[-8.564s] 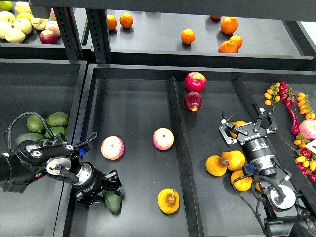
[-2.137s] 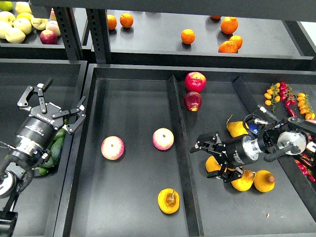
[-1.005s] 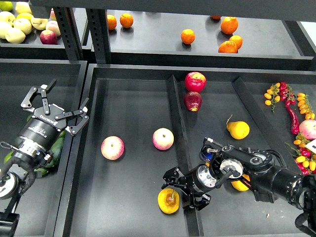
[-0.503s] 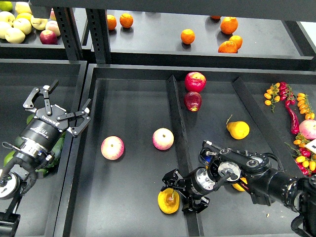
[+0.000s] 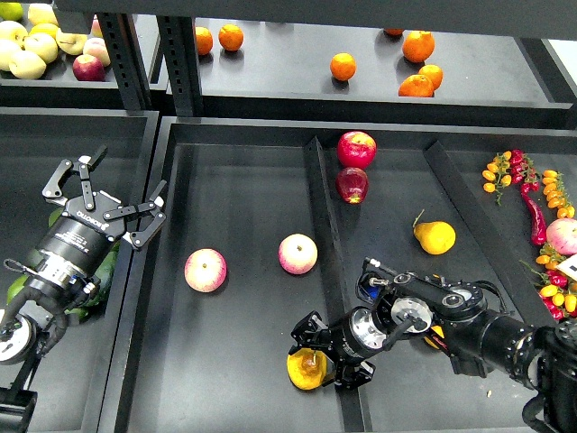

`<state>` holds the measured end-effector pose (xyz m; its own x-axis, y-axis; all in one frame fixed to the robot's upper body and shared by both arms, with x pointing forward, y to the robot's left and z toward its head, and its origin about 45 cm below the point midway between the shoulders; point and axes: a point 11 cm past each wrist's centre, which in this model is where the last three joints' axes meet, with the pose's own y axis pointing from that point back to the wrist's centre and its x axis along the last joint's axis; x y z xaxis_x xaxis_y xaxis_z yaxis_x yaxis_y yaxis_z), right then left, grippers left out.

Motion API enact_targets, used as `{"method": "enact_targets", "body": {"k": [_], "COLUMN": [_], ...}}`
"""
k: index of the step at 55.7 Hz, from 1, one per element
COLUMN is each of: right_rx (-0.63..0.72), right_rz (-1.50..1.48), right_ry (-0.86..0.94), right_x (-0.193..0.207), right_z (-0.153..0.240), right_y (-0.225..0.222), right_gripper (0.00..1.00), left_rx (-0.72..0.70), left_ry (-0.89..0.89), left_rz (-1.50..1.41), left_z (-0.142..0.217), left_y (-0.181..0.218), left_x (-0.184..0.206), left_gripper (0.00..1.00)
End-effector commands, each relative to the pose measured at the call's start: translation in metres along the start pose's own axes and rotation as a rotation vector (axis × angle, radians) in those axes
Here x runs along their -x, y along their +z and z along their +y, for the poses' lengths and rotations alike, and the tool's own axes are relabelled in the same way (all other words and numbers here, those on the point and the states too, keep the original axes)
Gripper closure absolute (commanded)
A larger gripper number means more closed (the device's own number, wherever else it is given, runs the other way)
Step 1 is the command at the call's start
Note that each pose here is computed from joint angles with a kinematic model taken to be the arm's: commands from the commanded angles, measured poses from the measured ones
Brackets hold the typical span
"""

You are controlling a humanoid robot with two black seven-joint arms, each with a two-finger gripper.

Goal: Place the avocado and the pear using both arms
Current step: 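Lower the right gripper onto the yellow pear and close it, then lift the pear and carry it into the bin of yellow pears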

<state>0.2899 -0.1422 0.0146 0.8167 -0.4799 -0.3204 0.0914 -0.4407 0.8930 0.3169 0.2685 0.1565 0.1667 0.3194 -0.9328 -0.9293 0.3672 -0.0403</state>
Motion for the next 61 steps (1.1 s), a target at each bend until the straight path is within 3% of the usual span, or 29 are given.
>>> {"method": "enact_targets", "body": {"k": [1, 11, 16, 37, 61], "right_rx": [0.019, 0.026, 0.034, 0.027, -0.086], "right_rz": [0.011, -0.001, 0.006, -0.002, -0.042], "right_ry": [0.013, 0.022, 0.028, 0.069, 0.061], "right_x": [-0.002, -0.005, -0.006, -0.021, -0.027], "right_z": [-0.002, -0.002, -0.002, 0.009, 0.031], "right_y": [0.005, 0.010, 0.012, 0.011, -0.027], "right_gripper": [0.47, 0.68, 0.72, 0.83, 0.86], "left_rx": [-0.001, -0.001, 0.000, 0.000, 0.000], "left_ry": [-0.001, -0.001, -0.001, -0.001, -0.001], "left_rz": [0.000, 0.000, 0.000, 0.000, 0.000], "left_z": [0.000, 0.000, 0.000, 0.000, 0.000], "left_y": [0.000, 0.000, 0.000, 0.000, 0.000], "left_x": [0.000, 0.000, 0.000, 0.000, 0.000], "left_gripper": [0.00, 0.00, 0.00, 0.00, 0.00]}}
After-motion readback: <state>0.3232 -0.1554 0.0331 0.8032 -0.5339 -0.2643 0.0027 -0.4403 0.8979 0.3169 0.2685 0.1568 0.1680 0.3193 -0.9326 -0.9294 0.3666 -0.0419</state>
